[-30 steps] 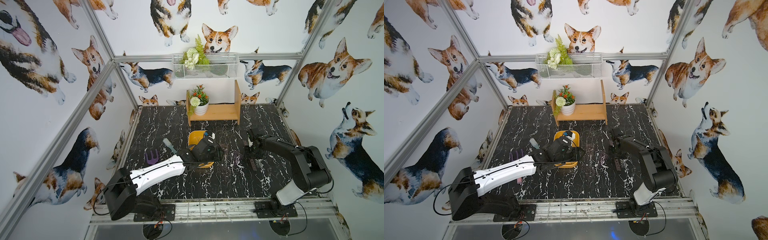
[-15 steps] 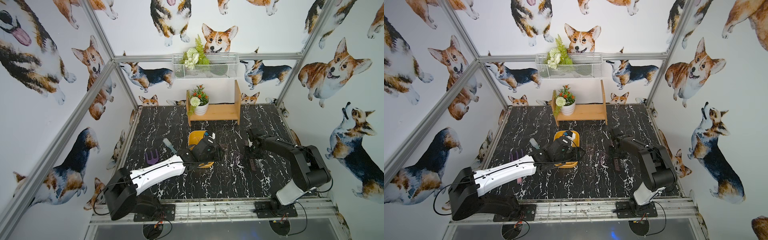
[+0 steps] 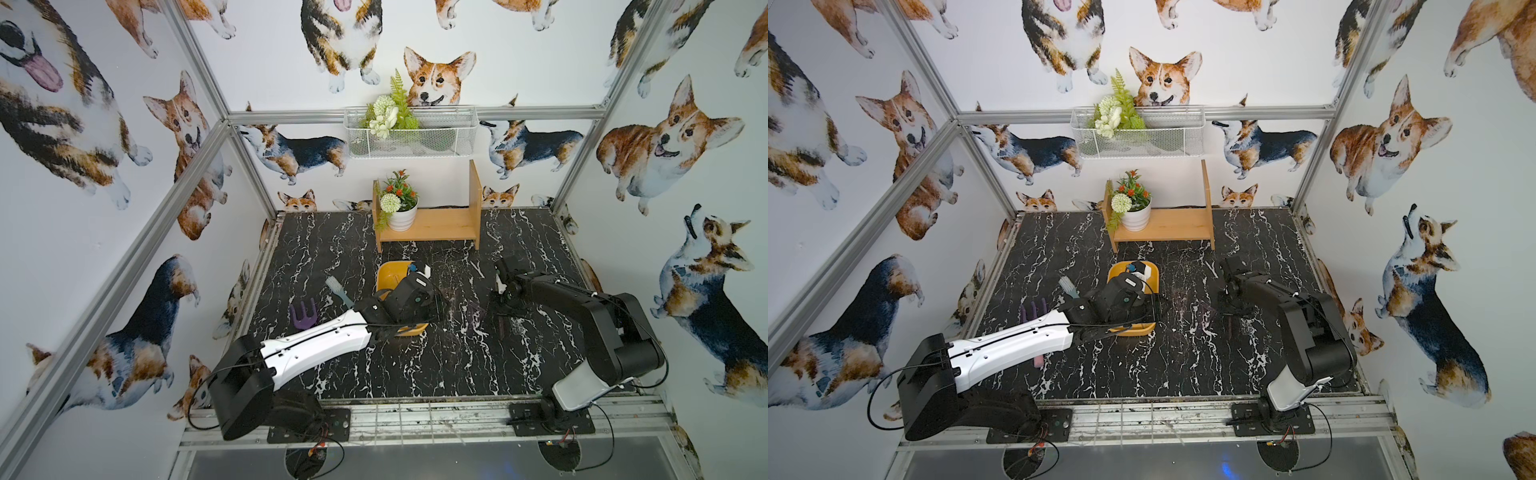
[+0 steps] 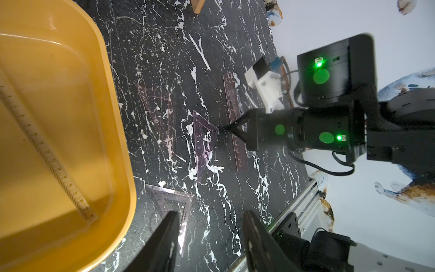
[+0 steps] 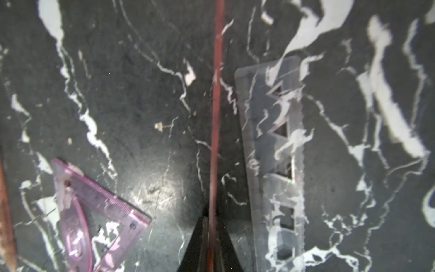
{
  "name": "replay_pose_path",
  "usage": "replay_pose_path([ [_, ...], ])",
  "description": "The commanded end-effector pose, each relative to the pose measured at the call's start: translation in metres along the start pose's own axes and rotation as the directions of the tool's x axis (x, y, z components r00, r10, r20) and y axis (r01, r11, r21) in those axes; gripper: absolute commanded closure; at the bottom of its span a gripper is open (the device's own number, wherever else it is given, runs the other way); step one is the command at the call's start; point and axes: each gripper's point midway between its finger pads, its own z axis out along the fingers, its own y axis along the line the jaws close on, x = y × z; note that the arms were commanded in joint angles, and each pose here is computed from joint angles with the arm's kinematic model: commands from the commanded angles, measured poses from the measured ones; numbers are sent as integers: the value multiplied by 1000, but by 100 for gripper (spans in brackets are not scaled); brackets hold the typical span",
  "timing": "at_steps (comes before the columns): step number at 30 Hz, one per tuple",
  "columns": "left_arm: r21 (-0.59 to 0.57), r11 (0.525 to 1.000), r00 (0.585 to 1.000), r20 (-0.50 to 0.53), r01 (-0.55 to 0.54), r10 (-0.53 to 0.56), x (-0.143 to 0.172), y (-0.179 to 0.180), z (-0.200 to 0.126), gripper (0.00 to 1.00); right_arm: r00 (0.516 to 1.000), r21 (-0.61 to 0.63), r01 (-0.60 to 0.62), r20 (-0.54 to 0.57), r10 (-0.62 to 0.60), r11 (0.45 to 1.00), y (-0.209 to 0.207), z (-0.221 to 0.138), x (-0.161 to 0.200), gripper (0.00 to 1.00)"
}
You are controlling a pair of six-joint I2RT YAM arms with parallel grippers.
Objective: Put the scattered rulers into the storage box
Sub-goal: Pick up the ruler from the center of the board.
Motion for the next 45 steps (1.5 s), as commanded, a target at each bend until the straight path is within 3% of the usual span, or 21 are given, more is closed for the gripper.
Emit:
replay_pose_path([
  [1, 22, 1000, 1000, 18, 6, -6, -4, -6, -1, 50, 1000, -19, -18, -7, 18, 1000, 3, -11, 3, 92],
  [5, 27, 1000, 1000, 24, 5, -6, -7, -9, -2, 50, 999, -52, -30, 27, 31, 998, 8, -28, -4, 100],
  [18, 60, 998, 998, 56, 15, -18, -23, -15, -12, 45, 991, -326, -16, 119, 58, 945, 52, -94, -19, 100],
  [30, 184, 979, 983, 140, 93, -120, -64, -4, -43, 43, 991, -659, 32, 121, 64, 751, 115, -150, -18, 100],
  [45, 421, 889, 953, 150, 178, -262, -87, -5, -69, 38, 998, -876, 42, 57, 16, 480, 180, -191, -3, 100],
])
